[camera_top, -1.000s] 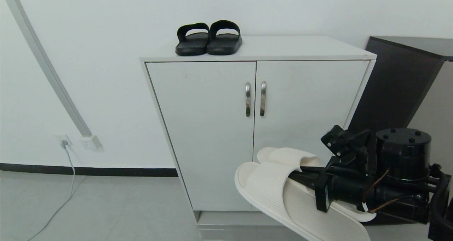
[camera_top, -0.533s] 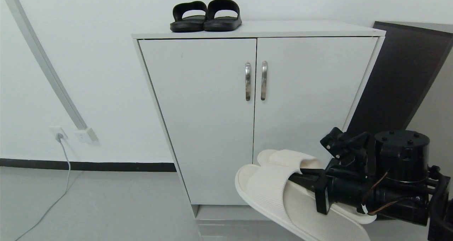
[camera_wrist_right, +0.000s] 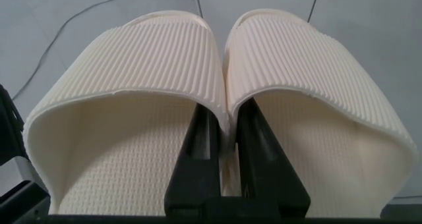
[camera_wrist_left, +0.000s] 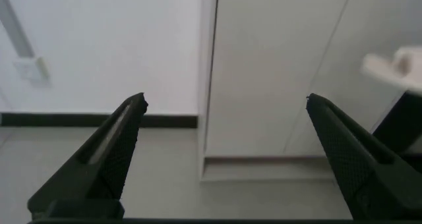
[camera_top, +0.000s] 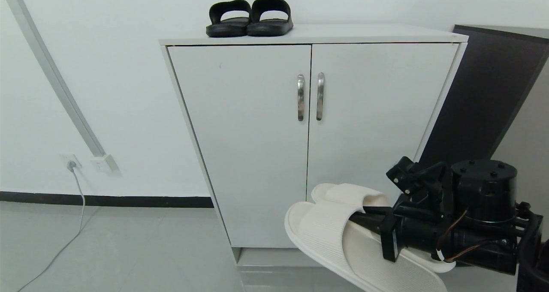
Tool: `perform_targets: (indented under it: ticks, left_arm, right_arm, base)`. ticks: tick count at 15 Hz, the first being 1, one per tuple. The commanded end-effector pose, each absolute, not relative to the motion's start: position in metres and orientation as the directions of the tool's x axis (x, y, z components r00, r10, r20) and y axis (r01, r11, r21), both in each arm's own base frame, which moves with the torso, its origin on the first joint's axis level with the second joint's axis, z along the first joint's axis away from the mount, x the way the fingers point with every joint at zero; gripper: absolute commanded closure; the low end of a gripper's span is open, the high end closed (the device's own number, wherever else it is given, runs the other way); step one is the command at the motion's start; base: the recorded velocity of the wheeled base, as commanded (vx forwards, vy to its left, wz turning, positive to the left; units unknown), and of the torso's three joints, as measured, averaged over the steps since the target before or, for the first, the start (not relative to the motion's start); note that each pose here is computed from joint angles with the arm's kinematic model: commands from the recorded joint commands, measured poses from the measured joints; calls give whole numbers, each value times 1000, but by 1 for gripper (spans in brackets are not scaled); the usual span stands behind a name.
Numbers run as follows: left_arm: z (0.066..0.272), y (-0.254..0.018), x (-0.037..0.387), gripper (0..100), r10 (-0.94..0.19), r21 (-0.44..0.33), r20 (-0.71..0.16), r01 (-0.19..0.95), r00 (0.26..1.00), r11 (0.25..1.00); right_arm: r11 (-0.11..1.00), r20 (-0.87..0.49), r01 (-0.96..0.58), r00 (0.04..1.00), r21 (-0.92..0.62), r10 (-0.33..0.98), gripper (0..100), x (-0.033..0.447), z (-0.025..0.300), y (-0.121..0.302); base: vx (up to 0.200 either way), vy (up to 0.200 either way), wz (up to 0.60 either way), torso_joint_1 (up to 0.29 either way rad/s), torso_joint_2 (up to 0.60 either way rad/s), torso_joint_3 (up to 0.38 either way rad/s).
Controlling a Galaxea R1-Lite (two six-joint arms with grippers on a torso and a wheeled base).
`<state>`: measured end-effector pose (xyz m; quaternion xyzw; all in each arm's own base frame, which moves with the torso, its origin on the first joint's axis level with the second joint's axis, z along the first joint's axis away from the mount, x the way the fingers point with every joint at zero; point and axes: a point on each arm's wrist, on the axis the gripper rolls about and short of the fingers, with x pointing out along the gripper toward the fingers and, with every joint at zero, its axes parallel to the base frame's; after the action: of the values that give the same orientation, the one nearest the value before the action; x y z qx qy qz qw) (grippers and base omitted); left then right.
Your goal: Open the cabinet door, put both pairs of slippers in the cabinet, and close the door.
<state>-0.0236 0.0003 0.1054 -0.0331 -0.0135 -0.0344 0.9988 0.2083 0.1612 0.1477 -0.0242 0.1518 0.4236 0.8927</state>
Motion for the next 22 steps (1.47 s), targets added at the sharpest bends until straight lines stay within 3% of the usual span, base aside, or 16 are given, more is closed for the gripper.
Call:
perform_targets:
  ticks: [1, 5, 9, 11, 17, 22]
  left_arm:
    - [179, -2, -14, 0, -178, -165, 59, 186, 982, 969]
    - [202, -10, 37, 0, -405, -200, -76, 384, 911, 901]
    - [221, -26, 93, 0, -591, -183, -22, 578, 807, 796]
    - [230, -43, 112, 0, -648, -189, -41, 631, 760, 752]
    - [257, -111, 165, 0, -734, -187, -80, 713, 674, 676]
    - [255, -157, 218, 0, -762, -188, -87, 741, 642, 645]
  right_arm:
    - [638, -287, -765, 595, 84, 751, 100, 209, 147, 162]
    - [644, -260, -761, 608, 76, 750, 100, 208, 147, 159]
    - [641, -259, -764, 606, 73, 752, 100, 206, 147, 159]
    - [638, -253, -769, 609, 46, 752, 100, 206, 149, 158]
    - [635, -258, -771, 605, 47, 753, 100, 207, 147, 159]
    - [633, -271, -772, 600, 51, 753, 100, 208, 144, 161]
  base:
    - [0, 0, 0, 0, 0, 0]
    - [0, 0, 0, 0, 0, 0]
    - [0, 0, 0, 0, 0, 0]
    - [0, 0, 0, 0, 0, 0]
    - [0, 0, 0, 0, 0, 0]
    - [0, 0, 0, 0, 0, 0]
